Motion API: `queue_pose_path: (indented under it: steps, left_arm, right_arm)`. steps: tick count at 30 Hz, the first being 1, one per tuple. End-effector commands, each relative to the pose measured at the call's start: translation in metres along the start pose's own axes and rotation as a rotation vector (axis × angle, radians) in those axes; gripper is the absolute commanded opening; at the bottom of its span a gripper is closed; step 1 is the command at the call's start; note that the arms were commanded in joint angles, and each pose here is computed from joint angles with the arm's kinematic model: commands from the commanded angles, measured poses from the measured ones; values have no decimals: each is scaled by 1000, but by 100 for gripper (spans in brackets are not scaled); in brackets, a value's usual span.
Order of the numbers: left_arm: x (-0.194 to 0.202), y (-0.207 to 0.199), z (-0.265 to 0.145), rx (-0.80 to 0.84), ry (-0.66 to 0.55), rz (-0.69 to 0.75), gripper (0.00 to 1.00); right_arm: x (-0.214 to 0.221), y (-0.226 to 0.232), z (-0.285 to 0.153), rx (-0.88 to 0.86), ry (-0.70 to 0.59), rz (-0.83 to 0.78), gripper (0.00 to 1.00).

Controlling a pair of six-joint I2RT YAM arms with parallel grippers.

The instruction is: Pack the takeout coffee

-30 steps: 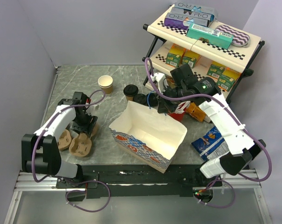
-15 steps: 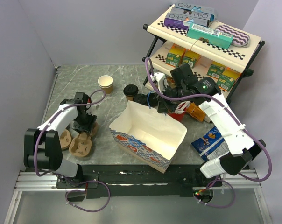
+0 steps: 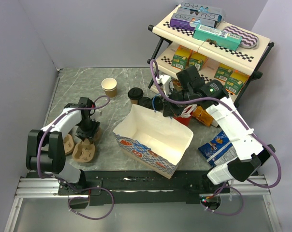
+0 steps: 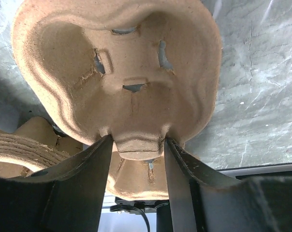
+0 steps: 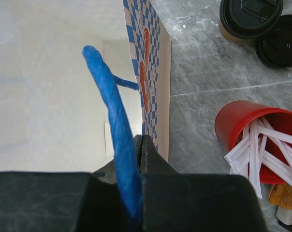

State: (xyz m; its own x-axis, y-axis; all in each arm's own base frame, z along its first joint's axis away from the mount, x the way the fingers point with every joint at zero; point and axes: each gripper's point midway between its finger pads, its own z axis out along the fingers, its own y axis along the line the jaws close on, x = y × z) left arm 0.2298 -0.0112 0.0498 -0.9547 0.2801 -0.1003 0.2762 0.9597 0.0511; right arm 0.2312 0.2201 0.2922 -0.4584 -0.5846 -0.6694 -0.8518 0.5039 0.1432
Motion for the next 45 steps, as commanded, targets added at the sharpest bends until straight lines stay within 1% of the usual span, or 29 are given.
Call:
queue_pose_path:
  steps: [1,5,6,9,10,11,13,14,16,19,20,22,24,25,26,27,31,33,37,38,39,40,42,43,45]
  left_arm:
    - [-7,3,0,-15,-17,-24,51]
    - [-5,2,-3,-8,-13,-20,45]
    - [-5,1,-5,-6,-15,-17,41]
    - [-3,3,-11,-17,-27,-7,34]
    - [-2,3,-13,-17,-29,-1,31]
    - [-1,4,-17,-18,-36,12,23]
    - [1,5,-23,-16,-37,19,21]
    - [0,5,-29,-11,-56,34,18]
    - [-3,9,-41,-14,-91,38,16]
    - [-20,16,-71,-20,-220,43,8]
    - [-27,12,-85,7,-290,61,1]
    - [-45,11,-114,29,-412,71,1]
    - [-63,3,-150,61,-578,114,1]
    - [-69,-1,-163,75,-634,126,1]
    - [-71,-6,-181,86,-703,169,1]
    - [-83,-12,-201,106,-799,204,1]
    - [-95,-35,-263,155,-1057,349,1]
    - [-101,-36,-283,153,-1115,344,1]
    - [-103,-37,-285,190,-1039,366,1]
    - [-103,-45,-292,227,-1058,397,1]
    - [-103,-51,-309,243,-1106,431,1]
    - [-100,-66,-336,286,-1210,502,1]
    - [-95,-80,-364,327,-1334,559,1]
    - [-92,-87,-397,327,-1466,594,1]
    - [-84,-108,-417,406,-1542,671,1]
  right_arm:
    - [-8,-4,-3,18,-35,3,0]
    - [-6,-3,-3,21,-31,2,0]
    - [-6,-4,-3,25,-33,1,0]
    - [-6,-4,-3,26,-30,-3,0]
    - [-6,-4,-4,27,-32,-5,0]
    - [-6,-4,-5,27,-34,-12,0]
    - [-7,-7,-7,42,-35,-31,0]
    - [-8,-8,-9,50,-37,-54,0]
    - [-13,-12,-13,73,-46,-83,0]
    - [-22,-15,-20,95,-70,-133,0]
    - [-23,-15,-20,93,-72,-139,0]
    - [-27,-14,-22,90,-82,-151,0]
    - [-27,-13,-21,80,-80,-149,0]
    - [-28,-11,-22,76,-86,-152,0]
    - [-29,-9,-23,70,-89,-154,0]
    - [-30,-8,-24,67,-97,-156,0]
    - [-28,-4,-23,59,-97,-159,0]
    - [-27,-3,-23,55,-95,-155,0]
    - [-27,-2,-23,52,-101,-147,0]
    - [-28,-2,-24,55,-105,-145,0]
    - [-27,-2,-24,56,-105,-142,0]
    - [-27,-1,-25,55,-107,-142,0]
    - [-26,0,-24,51,-106,-138,0]
    - [-26,0,-23,48,-106,-134,0]
    - [-27,0,-23,45,-107,-132,0]
